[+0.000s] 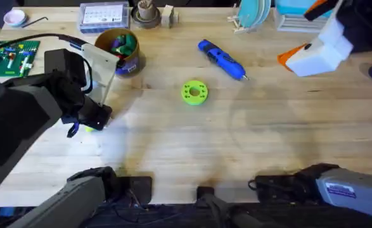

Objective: Pick up the gripper from the table and insert it into the empty holder that is missing its gripper. Then pick up a screw, insert it into the mounting hole, and use the screwdriver to tighten it. Finally, clean up the table by picking up the vegetable and placing it into the bucket.

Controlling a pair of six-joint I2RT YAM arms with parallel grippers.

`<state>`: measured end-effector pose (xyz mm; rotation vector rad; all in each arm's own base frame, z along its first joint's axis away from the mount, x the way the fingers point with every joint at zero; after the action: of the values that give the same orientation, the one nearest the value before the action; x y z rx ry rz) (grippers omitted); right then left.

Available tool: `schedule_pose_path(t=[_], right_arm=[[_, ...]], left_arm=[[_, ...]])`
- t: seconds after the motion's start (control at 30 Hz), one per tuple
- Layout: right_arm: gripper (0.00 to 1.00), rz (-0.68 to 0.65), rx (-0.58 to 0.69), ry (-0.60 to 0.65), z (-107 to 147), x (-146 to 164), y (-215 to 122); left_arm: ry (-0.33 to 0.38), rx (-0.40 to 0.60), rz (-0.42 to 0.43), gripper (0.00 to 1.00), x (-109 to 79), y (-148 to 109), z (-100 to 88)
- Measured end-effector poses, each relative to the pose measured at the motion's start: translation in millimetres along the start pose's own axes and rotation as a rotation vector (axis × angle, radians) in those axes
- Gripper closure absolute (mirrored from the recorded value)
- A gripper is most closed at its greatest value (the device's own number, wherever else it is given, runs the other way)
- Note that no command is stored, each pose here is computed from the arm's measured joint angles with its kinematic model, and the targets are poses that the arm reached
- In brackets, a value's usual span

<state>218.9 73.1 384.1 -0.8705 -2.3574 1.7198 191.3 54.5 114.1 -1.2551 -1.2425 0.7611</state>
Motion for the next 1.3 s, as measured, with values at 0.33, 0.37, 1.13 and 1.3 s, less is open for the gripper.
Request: schedule_pose_path(t=[0.33, 0.37, 1.13, 1.3], right_arm=[[0.007, 0.0, 0.0, 0.0, 0, 0, 0], [0.007, 0.0, 0.0, 0.0, 0, 0, 0], [0.008, 0.0, 0.0, 0.0, 0, 0, 0], [0.008, 0.001, -0.001, 0.0, 0, 0, 0]], left_arm=[[-0.034, -0.161, -0.088, 0.977, 7.9, -36, -0.3], [-0.04, -0.19, -0.103, 0.977, 10.4, -43, -2.5], [-0.483, -0.901, 0.113, 0.977, 46.0, -98, -117.4], [-0.543, -0.853, 0.174, 0.977, 45.6, -72, -130.8]])
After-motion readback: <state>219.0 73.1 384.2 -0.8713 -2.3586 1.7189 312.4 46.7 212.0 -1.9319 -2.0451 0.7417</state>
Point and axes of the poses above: each hand's point on the last joint's axis, 136 mm out from that joint toward the fingers, its own y axis out along the fingers, its own x axis along the line the jaws close on, z = x × y, the point moved 8 cm from there along -y, back along the fingers, and after that the axes turned 4 degrees about -y, right-handed, at the moved point
